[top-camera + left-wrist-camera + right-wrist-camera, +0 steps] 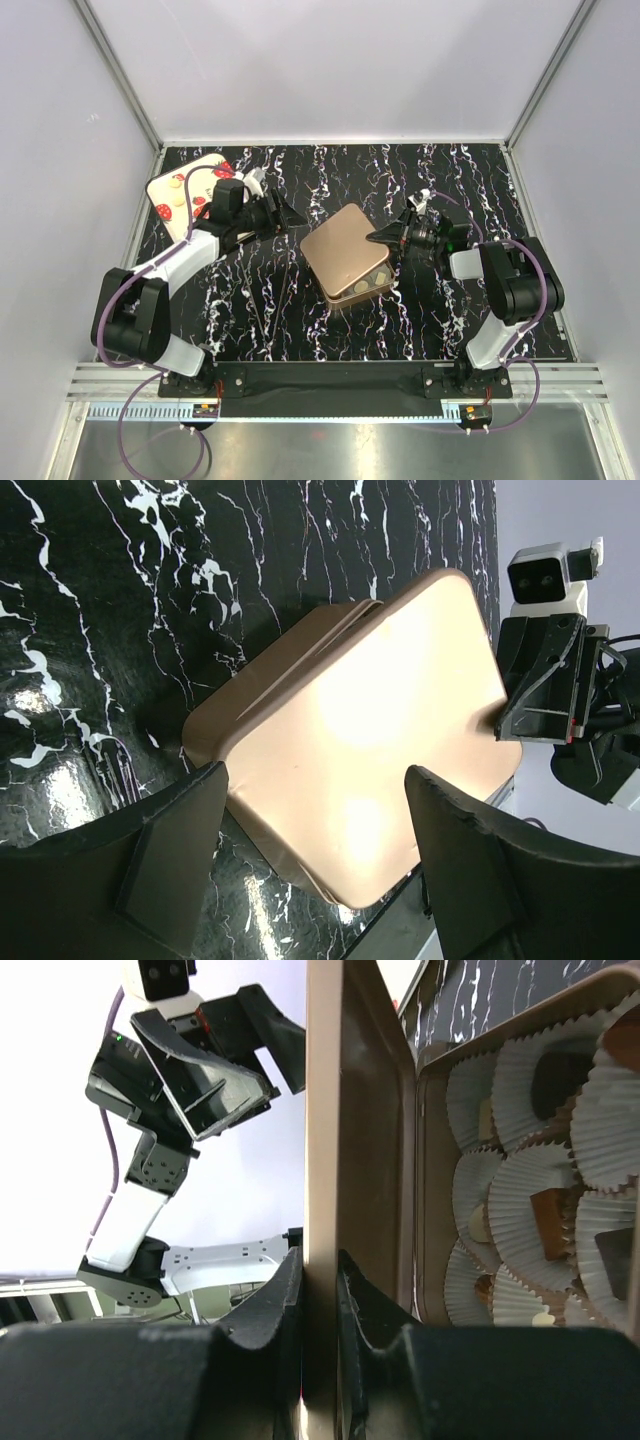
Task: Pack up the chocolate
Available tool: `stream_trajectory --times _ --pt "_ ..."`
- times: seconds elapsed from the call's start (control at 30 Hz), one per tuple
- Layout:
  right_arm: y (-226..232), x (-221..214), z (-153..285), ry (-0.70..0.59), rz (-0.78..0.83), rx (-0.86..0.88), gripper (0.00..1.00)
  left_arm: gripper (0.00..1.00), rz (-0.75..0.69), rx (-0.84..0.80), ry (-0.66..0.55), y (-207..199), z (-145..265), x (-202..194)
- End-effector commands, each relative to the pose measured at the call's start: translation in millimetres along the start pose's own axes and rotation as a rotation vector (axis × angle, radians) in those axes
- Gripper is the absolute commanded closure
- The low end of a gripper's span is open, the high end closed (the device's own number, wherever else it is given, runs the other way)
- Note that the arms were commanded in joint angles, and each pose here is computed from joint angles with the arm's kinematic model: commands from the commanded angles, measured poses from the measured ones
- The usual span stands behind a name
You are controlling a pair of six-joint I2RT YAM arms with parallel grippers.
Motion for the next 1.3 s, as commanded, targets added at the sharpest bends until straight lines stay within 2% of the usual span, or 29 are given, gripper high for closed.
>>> stream_trajectory --times 0.0,0.23,0.67,1.27 --pt "5.4 4.4 3.1 -0.011 0.070 0.032 0.92 0.24 -0.061 -0.007 -0.061 -9.6 7.4 11.9" --pt "-16.3 7.7 6.8 -0.028 0.046 -0.027 0.77 0.25 -0.047 0.011 -0.031 -5.9 4.5 6.2" --pt "-42.2 9.2 18.6 -0.066 0.005 -0.144 0.62 0.25 -0.056 0.026 0.001 -9.5 0.0 -0.5" --pt "-54.7 11.7 34.2 -0.130 0.053 -0.354 0.58 0.28 -0.052 0.106 0.071 -5.6 -15.0 -21.0"
Point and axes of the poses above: each gripper's point midway between its finger pads, its own z axis back along the fingers, its own y axis along the line the jaws close on, x = y × z, the point moved 5 cm from there along z, back along the fingers, and after that the axes turned 4 degrees about -z, right-handed, at the moved point
